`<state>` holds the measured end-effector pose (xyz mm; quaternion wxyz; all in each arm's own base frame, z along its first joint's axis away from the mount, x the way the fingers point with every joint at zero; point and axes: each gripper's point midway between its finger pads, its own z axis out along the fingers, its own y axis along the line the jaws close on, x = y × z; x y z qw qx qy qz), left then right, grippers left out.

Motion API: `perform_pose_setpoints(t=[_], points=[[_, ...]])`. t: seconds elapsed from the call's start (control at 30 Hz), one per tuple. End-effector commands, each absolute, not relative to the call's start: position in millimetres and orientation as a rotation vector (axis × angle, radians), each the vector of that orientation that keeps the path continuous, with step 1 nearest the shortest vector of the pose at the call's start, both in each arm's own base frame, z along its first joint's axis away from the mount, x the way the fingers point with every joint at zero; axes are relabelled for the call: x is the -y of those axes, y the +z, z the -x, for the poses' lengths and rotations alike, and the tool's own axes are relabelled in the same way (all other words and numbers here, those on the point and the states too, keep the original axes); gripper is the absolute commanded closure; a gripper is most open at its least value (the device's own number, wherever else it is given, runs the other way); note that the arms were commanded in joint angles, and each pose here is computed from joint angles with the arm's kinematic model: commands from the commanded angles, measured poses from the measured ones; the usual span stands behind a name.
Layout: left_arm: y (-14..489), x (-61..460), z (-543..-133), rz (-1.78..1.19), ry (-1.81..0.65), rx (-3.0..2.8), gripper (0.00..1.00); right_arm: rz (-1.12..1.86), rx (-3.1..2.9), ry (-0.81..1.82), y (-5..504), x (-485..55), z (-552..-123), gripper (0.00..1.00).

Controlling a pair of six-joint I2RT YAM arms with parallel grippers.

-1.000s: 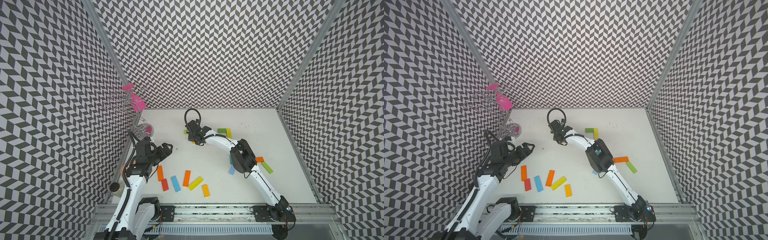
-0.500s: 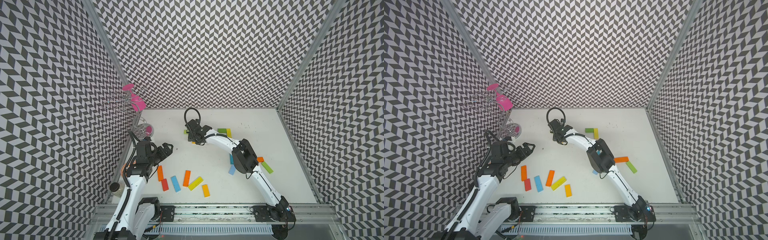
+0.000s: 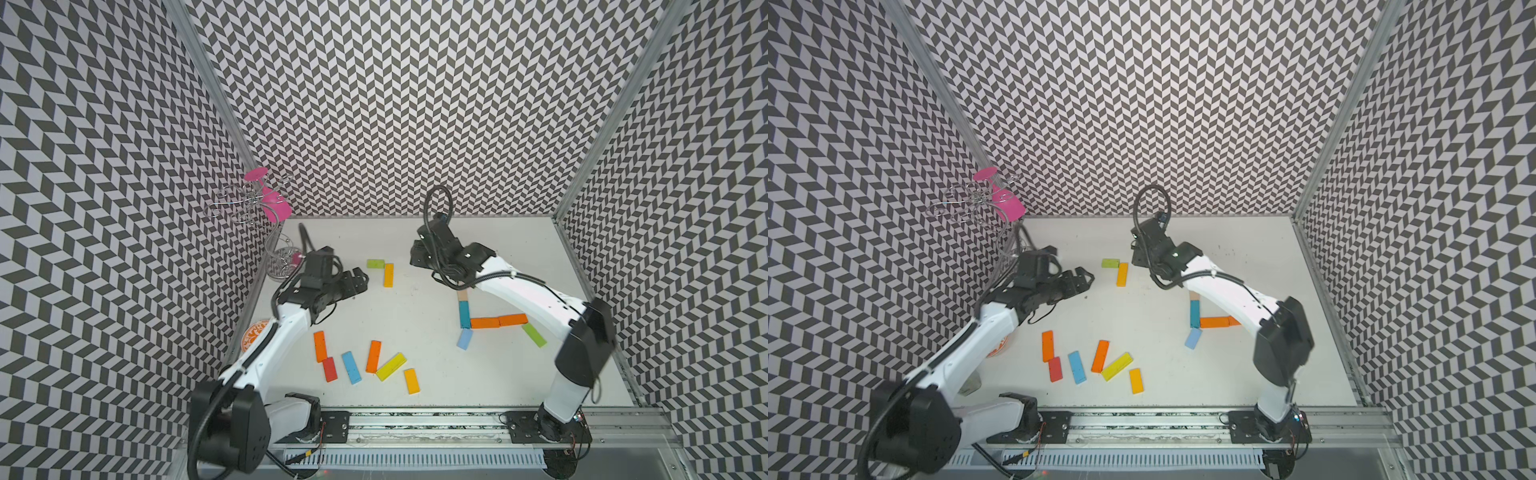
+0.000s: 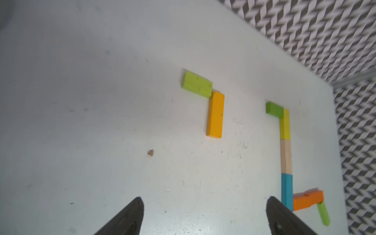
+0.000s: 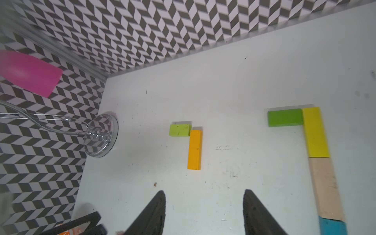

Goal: Assemble a giraffe with building blocks
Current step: Adjust the building block at the center of the board.

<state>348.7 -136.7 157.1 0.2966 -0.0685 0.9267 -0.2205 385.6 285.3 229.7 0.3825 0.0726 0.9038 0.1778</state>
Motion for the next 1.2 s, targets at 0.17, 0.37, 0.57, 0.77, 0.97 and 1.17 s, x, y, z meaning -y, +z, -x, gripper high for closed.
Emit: perform_pose_setpoints(t=[0.17, 0.37, 0.57, 0.77, 0.97, 1.17], points=[[76.9, 189.5, -380.3, -0.059, -0.230, -2.778, 0.03, -0.279, -2.264, 0.388, 199.8, -207.3, -357.3, 0.41], [45.4, 184.4, -411.1, -0.057, -0.034, -2.856, 0.06, -0.289, -2.281, 0.384, 186.0, -184.7, -347.5, 0.41], [29.9, 191.1, -431.0, -0.090, 0.008, -2.894, 0.17, -0.290, -2.299, 0.383, 174.3, -176.1, -347.5, 0.41], [26.3, 187.0, -441.2, -0.102, 0.033, -2.902, 0.38, -0.300, -2.306, 0.385, 168.7, -171.0, -351.8, 0.41], [21.9, 185.2, -440.0, -0.111, 0.068, -2.930, 0.59, -0.297, -2.329, 0.400, 163.1, -173.9, -353.1, 0.41], [25.0, 185.3, -444.5, -0.102, 0.078, -2.923, 0.70, -0.289, -2.369, 0.403, 158.8, -177.7, -353.5, 0.41]])
